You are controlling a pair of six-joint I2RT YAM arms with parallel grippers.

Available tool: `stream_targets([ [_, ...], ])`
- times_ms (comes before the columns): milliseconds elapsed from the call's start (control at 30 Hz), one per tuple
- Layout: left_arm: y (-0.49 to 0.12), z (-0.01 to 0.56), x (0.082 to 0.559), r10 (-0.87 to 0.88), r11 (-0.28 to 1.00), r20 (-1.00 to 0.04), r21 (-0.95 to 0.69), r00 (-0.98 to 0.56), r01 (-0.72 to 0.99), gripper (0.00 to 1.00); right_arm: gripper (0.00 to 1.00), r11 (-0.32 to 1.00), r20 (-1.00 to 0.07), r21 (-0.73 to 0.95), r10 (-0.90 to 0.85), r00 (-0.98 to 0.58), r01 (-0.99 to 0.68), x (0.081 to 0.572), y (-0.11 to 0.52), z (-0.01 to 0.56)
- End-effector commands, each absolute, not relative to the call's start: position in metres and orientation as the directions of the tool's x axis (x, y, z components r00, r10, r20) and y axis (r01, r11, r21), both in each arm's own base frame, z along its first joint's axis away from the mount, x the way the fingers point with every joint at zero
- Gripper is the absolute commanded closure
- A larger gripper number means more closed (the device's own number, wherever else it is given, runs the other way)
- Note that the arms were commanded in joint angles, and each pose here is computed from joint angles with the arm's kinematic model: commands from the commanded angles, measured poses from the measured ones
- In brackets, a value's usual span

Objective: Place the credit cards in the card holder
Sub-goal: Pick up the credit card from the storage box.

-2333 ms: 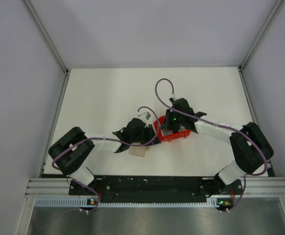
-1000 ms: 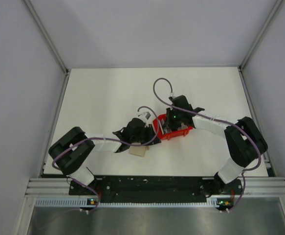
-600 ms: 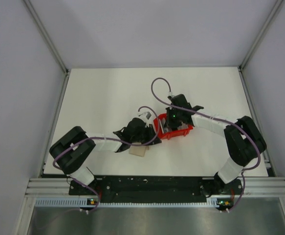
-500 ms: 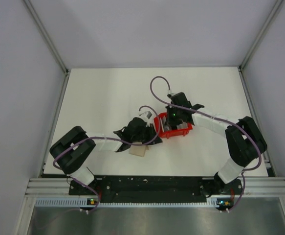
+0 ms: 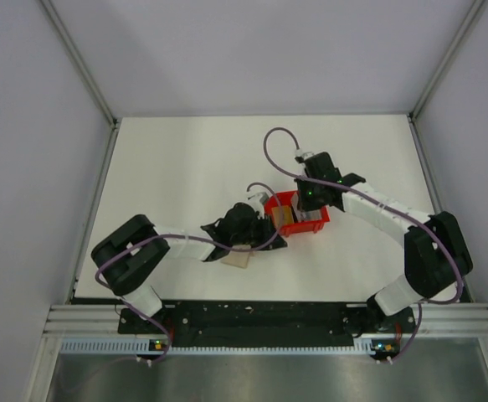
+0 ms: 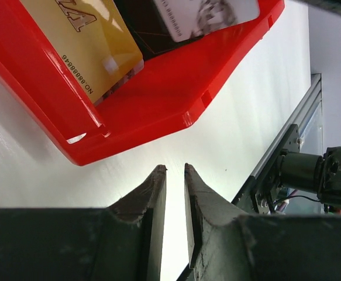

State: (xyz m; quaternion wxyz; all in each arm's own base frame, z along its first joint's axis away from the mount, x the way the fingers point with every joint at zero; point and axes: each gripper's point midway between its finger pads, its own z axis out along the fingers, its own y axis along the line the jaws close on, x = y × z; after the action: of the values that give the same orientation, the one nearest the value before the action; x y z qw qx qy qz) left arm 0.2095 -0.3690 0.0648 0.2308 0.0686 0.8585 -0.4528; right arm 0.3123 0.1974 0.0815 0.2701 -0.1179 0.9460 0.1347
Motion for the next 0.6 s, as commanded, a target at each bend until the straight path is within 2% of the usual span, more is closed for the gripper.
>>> stream_targets([
  [0,-0.371,0.097,0.215,-0.121,0.537,-0.532,-0.745,-0.838,0.396,0.75,1.00,0.928,-0.689,0.177,-0.121,-0.715,-0.327,0.334,0.198,0.149],
  [200,-0.340,0.120,0.221,-0.169,0.618,-0.617,-0.673,-0.768,0.405,0.67,1.00,0.881,-0.694,0.316,-0.039,-0.719,-0.353,0.322,0.223,0.172],
  [400,-0.263,0.129,0.244,-0.243,0.839,-0.721,-0.492,-0.649,0.232,0.34,1.00,0.825,-0.670,0.443,0.046,-0.741,-0.350,0.305,0.264,0.168],
  [500,-0.224,0.123,0.244,-0.254,0.892,-0.738,-0.428,-0.625,0.143,0.17,1.00,0.800,-0.643,0.491,0.066,-0.763,-0.345,0.297,0.285,0.159],
  [567,-0.204,0.118,0.243,-0.273,0.903,-0.735,-0.418,-0.621,0.097,0.12,1.00,0.792,-0.637,0.501,0.065,-0.768,-0.349,0.293,0.298,0.152],
])
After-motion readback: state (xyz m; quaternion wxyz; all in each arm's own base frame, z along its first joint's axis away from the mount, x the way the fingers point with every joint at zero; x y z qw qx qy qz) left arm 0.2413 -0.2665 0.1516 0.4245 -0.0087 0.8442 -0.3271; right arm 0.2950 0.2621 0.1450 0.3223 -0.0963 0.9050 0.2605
